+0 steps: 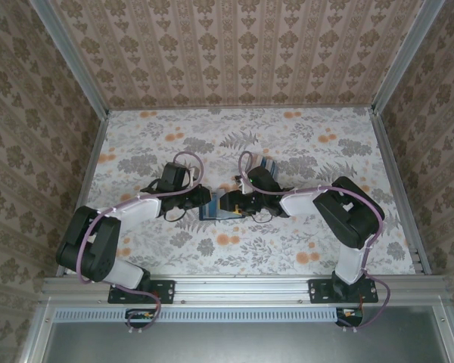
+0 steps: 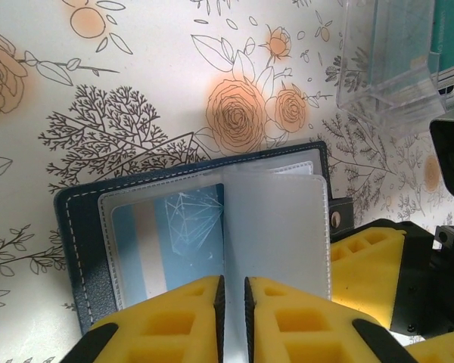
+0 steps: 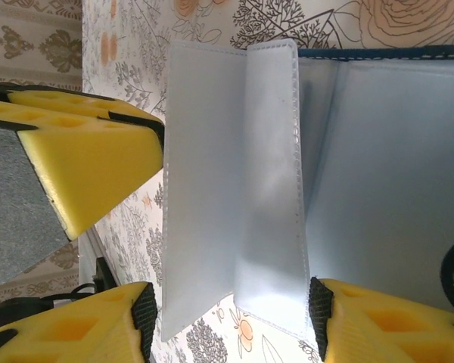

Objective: Put the credit cards into the card holder

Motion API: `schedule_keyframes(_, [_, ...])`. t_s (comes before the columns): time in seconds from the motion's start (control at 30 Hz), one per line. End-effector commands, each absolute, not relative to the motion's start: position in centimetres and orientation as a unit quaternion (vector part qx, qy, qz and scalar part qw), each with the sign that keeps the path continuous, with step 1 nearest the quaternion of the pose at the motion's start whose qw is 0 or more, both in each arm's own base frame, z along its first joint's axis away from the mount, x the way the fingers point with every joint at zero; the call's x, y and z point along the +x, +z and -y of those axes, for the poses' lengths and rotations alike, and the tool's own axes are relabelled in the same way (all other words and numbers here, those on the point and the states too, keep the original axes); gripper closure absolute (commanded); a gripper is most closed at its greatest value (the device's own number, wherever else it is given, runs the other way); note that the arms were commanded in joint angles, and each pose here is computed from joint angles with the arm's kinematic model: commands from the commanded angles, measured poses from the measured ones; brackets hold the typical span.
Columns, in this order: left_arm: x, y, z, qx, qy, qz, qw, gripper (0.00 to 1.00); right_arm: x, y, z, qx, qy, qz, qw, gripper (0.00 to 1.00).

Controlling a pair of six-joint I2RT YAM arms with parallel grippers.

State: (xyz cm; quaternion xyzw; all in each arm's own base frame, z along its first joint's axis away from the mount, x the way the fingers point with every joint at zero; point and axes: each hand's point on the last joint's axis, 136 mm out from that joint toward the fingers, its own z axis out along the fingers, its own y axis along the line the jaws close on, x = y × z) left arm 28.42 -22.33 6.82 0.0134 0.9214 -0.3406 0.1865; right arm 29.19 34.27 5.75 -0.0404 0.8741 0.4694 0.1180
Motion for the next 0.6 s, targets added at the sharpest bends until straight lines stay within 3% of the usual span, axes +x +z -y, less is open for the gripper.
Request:
schedule_keyframes(0.0, [28.2,6.7,22.4,0.007,-0.352,-0.918,0.182,0.82,29.6,6.6,-34.9,-0.053,0.486,-0.864,0.124,0.40])
schedule_keyframes(0.3, [29.0,6.9,21.2,-0.015,-0.350,-0.917,0.193,0.73,29.8,6.0,-34.5,-0.039,0.483,-0.866,0.122,0.39])
schedule_keyframes(0.43, [29.2,7.2,20.9,-0.018,-0.347,-0.916,0.200,0.62,29.7,5.2,-34.0,-0.038,0.464,-0.877,0.120,0.44])
schedule_keyframes(0.57, [29.1,7.1,21.3,-0.011,-0.354,-0.915,0.191,0.59,29.4,4.3,-33.6,-0.037,0.448,-0.886,0.115,0.48])
